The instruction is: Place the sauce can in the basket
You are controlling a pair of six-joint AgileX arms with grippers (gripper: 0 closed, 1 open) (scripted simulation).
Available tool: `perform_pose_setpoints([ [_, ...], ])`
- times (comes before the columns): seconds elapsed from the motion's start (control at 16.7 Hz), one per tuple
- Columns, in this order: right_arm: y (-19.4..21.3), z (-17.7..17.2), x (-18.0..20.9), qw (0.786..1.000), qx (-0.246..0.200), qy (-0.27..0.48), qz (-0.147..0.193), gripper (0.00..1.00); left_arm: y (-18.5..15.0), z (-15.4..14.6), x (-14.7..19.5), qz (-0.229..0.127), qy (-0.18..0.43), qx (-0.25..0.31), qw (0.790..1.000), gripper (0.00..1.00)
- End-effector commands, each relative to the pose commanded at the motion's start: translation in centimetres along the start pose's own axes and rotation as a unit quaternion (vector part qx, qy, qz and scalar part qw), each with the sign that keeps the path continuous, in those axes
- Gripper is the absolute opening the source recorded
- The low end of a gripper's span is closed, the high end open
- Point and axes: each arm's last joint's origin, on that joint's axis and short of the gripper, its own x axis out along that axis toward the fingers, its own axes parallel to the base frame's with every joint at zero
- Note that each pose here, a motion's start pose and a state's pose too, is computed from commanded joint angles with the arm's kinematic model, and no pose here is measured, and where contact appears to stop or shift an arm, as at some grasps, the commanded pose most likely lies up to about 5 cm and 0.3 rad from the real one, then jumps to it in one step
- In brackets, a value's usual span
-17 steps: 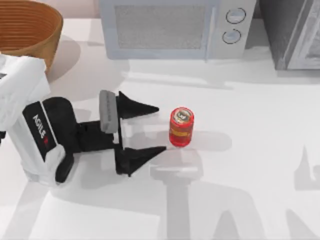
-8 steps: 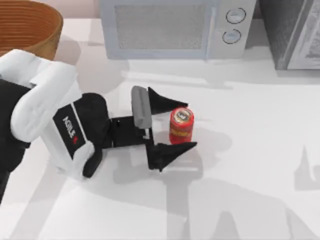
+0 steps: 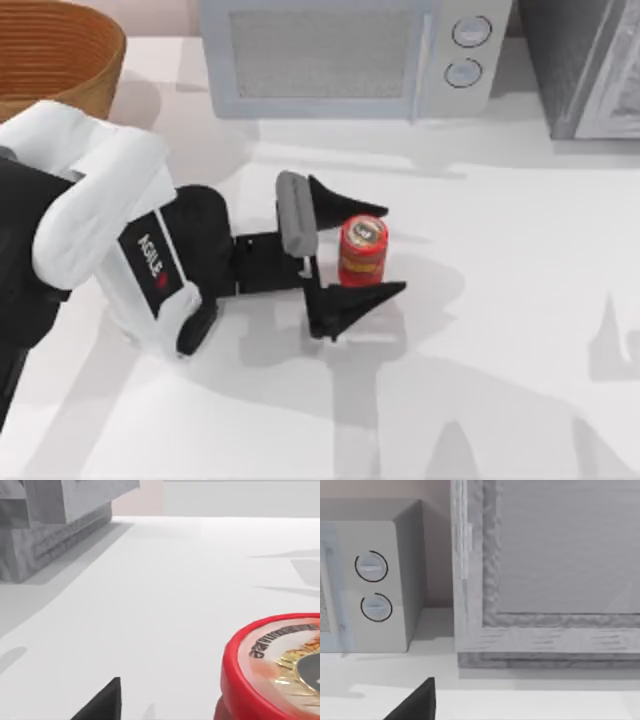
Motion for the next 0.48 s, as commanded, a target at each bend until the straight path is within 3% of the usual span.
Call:
perform_pose_setpoints([
  [0.48,0.00,0.00,0.00,1.000,0.000,0.000,0.000,1.00,0.00,0.00,0.00,0.000,0.000,0.000,1.000,0.25],
])
